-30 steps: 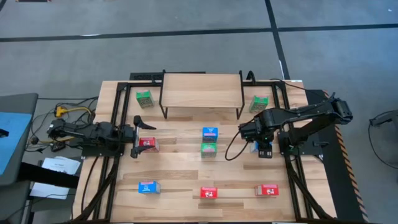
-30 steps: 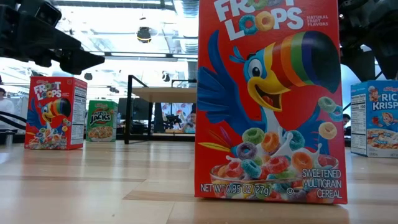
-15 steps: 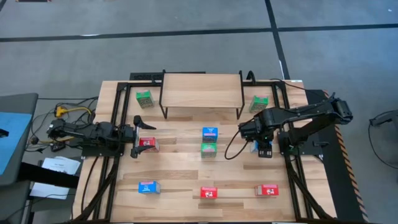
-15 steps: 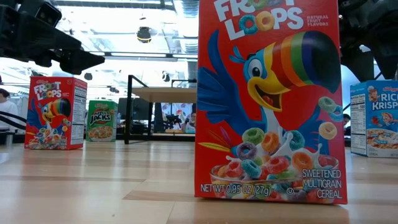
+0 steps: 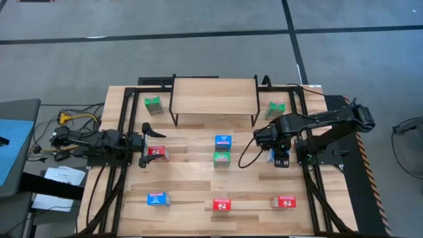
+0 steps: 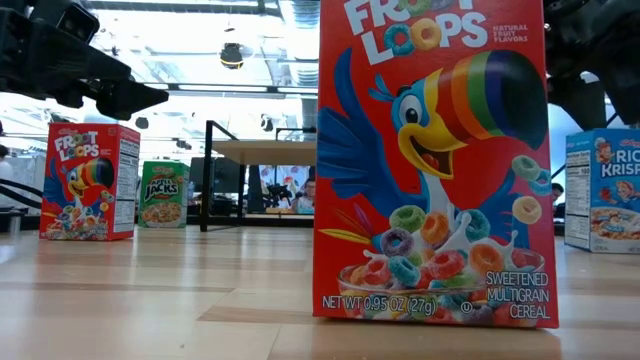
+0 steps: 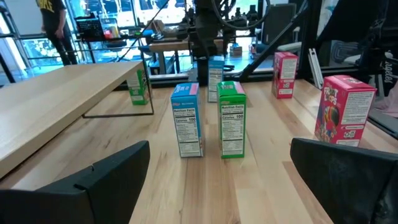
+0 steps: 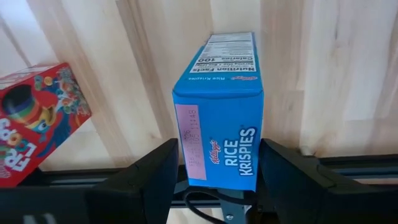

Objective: Stack cereal on shelf
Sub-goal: Put the top right blue cereal box on the shelf

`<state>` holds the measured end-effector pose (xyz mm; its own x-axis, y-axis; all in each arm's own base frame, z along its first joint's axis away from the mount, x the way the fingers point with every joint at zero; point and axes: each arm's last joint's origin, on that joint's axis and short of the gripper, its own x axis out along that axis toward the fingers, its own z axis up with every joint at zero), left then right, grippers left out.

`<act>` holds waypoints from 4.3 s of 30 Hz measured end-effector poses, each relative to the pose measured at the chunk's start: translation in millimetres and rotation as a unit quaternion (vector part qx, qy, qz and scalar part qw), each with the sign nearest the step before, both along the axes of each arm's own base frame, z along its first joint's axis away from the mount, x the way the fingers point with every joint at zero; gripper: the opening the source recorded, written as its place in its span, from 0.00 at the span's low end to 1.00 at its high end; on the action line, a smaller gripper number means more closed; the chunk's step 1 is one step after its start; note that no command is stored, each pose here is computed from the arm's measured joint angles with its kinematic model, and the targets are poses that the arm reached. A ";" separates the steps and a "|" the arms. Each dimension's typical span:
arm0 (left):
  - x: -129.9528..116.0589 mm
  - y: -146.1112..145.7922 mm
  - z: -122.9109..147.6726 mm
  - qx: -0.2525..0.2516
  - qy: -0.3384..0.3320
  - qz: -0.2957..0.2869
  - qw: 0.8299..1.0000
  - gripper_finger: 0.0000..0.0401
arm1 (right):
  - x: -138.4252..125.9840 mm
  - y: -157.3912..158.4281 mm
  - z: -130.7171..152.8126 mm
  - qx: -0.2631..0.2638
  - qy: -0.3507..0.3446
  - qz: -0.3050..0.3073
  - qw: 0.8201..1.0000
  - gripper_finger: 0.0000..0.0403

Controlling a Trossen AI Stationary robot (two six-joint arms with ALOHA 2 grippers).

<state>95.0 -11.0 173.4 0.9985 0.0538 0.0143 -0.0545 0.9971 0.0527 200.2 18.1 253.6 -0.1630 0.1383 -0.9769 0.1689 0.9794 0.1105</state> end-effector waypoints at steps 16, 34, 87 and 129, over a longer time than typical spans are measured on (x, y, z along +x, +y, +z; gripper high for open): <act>0.0 0.0 -0.1 0.000 0.000 0.000 1.000 0.95 | 0.3 -0.3 -0.2 -0.008 -0.001 -0.005 1.000 0.87; 0.0 0.0 -0.1 0.000 0.000 0.000 1.000 0.95 | 8.7 -1.7 -13.7 -0.045 0.020 -0.012 0.999 0.86; 0.0 0.0 -0.1 0.000 0.000 0.000 1.000 0.95 | 31.0 -1.1 54.6 -0.054 -0.059 0.002 0.997 0.44; 0.0 0.0 -0.2 0.000 0.000 0.000 1.000 0.95 | 15.2 -161.0 173.1 -0.311 -0.304 -0.002 0.901 0.45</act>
<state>95.0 -11.1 173.2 0.9985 0.0539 0.0137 -0.0545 0.9971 0.0525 215.5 -142.9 426.8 0.4271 -0.4669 -0.7744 0.2658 0.8834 -0.3860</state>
